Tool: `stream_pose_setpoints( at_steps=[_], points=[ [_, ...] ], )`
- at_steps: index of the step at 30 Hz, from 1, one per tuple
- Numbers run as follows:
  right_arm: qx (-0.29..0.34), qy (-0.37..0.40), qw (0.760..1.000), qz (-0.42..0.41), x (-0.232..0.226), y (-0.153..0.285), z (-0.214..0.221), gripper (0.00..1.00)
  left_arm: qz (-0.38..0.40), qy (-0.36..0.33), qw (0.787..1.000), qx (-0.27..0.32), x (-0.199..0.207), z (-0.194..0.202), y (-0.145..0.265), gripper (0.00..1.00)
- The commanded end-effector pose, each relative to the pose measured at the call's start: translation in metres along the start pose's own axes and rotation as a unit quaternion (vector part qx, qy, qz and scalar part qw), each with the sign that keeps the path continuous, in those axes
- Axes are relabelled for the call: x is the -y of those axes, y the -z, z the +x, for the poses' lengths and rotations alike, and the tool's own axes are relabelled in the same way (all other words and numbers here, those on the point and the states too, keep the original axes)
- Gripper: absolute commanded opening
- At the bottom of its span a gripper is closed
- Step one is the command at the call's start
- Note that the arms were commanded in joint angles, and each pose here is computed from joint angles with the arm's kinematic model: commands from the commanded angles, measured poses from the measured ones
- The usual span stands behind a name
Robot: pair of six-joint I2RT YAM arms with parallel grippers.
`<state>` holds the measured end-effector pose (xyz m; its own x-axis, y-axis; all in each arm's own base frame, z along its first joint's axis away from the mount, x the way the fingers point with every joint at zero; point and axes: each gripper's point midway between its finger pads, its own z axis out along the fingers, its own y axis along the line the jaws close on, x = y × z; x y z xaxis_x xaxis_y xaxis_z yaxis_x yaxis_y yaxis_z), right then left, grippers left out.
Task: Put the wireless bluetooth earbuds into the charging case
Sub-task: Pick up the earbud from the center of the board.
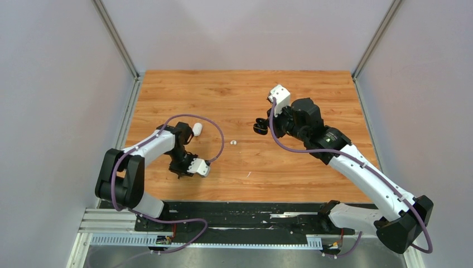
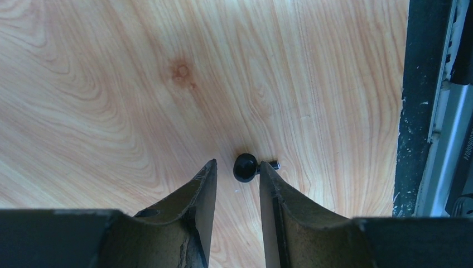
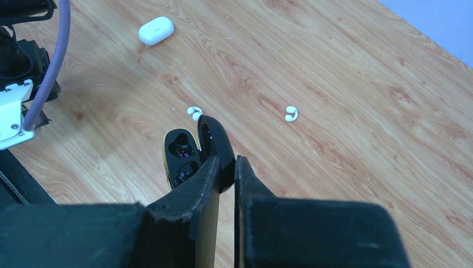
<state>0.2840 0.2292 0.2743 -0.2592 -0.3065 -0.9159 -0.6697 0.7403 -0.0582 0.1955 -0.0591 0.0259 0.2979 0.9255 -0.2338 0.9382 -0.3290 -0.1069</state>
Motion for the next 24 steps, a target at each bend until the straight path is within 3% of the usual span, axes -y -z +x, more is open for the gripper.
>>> stream_pose_setpoints(
  at_steps=[1,16,20,24],
  points=[
    [0.037,0.003,0.999,-0.002,0.001,0.005,-0.027,0.0,-0.007,-0.022,1.0,-0.014,-0.002,0.005,-0.002,0.4],
    [0.033,0.002,0.999,-0.007,0.0,0.002,-0.027,0.0,0.007,-0.017,0.999,-0.047,0.003,0.022,-0.019,0.22],
    [0.031,0.002,0.999,-0.006,0.0,0.001,-0.025,0.0,0.009,-0.005,0.999,-0.047,0.005,0.022,-0.02,0.0],
    [0.034,0.006,0.999,0.002,0.003,0.003,-0.027,0.0,-0.05,0.026,0.998,-0.003,-0.013,-0.002,0.013,0.0]
  ],
)
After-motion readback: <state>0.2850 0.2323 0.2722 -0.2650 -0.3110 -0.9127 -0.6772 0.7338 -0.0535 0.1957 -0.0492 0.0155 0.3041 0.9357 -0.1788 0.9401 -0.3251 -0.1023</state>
